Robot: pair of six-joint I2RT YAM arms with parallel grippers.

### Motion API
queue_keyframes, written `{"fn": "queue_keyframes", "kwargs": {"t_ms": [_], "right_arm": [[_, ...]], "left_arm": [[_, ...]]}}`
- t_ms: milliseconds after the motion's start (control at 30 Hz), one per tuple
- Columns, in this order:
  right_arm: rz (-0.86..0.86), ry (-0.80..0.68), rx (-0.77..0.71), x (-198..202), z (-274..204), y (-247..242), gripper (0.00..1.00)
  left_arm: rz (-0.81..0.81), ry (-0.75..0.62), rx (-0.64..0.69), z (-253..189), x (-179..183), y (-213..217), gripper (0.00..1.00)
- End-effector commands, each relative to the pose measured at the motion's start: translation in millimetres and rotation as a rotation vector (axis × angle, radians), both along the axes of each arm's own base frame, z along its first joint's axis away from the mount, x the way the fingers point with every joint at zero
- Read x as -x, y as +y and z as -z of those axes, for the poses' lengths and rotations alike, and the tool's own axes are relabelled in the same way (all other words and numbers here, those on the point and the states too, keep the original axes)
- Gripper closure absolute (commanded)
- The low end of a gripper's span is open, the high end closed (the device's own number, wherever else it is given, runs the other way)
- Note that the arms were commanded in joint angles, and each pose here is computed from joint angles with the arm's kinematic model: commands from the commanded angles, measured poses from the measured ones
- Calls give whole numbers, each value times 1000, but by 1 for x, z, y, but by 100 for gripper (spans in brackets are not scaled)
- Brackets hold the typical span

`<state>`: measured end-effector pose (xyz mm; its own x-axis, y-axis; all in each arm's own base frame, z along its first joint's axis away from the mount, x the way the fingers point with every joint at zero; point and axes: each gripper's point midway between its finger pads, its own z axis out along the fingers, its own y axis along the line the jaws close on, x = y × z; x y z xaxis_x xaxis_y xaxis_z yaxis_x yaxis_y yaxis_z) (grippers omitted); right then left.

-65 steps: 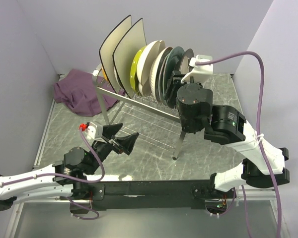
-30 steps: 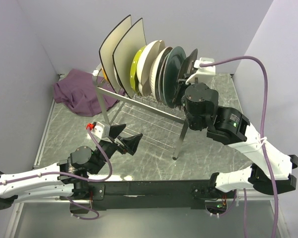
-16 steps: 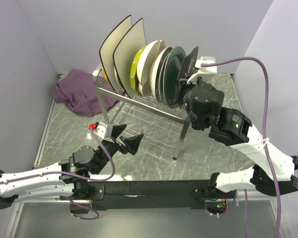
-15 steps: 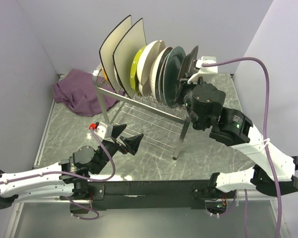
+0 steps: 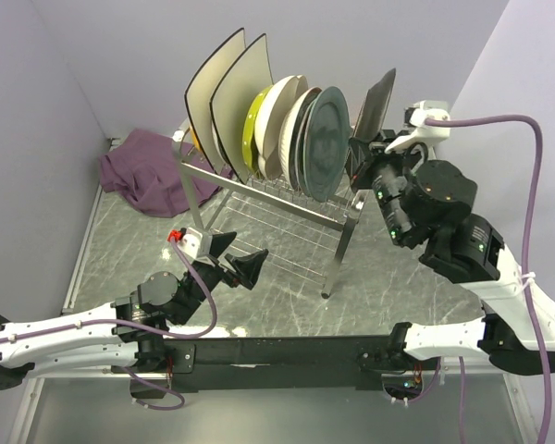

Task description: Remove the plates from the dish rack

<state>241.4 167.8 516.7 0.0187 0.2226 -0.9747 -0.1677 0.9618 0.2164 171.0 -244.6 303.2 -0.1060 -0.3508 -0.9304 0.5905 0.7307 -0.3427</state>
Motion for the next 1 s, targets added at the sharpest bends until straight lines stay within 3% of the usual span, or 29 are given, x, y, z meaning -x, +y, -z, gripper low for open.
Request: {"fn": "queue_keyframes", "kwargs": {"t_ms": [0, 267, 600, 800, 967], "right_arm": [[7, -154, -179, 17, -64, -38, 100], [33, -232, -171, 26, -98, -61, 100], [206, -237, -87, 19, -100, -87, 100], [460, -107, -23, 24, -74, -137, 100], [602, -1, -20, 37, -13, -173, 100]], "left_arm": [[-8, -19, 43, -15, 0, 2, 1], [-3, -20, 47, -17, 1, 2, 0], [-5, -22, 57, -18, 1, 5, 0], [-5, -22, 59, -18, 1, 5, 1], [1, -24, 67, -19, 2, 5, 1]]}}
